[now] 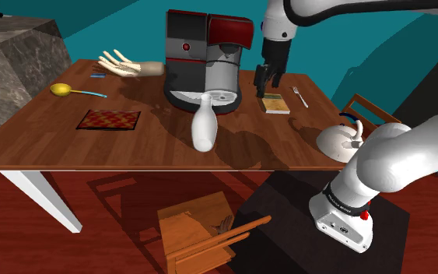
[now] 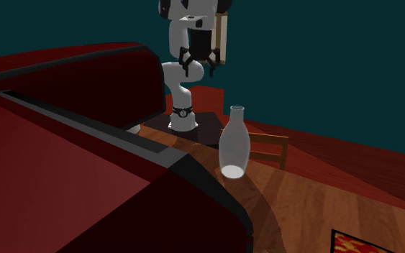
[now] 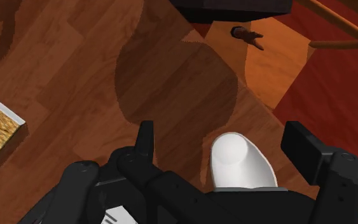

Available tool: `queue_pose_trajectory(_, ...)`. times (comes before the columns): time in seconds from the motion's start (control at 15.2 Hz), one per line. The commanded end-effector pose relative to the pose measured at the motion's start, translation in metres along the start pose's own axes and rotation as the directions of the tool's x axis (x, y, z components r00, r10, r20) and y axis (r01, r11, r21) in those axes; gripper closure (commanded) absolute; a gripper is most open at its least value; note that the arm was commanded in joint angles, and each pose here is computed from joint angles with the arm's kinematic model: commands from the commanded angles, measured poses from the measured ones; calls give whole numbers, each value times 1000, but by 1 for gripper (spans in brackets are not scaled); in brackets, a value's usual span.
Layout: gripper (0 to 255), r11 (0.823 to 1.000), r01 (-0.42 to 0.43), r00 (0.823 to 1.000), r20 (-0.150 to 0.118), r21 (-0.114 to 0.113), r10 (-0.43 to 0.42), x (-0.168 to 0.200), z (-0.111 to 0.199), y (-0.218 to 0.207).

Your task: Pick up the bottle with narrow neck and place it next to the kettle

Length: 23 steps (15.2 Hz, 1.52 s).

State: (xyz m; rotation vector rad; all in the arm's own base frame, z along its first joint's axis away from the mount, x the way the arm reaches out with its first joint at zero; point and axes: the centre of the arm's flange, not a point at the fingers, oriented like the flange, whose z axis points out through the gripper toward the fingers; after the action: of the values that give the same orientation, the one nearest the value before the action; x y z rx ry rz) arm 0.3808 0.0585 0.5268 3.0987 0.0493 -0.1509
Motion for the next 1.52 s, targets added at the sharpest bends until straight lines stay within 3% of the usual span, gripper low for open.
queue_pose_trajectory(0.0,0,1000,5,1000,1,3,-5,23,4,-7)
queue_pose_trajectory(0.99,0,999,42,999,11,19,-42,201,36,-90)
queue_pose_trajectory(1.45,0,999,43,999,12,20,-43,207,69,-94)
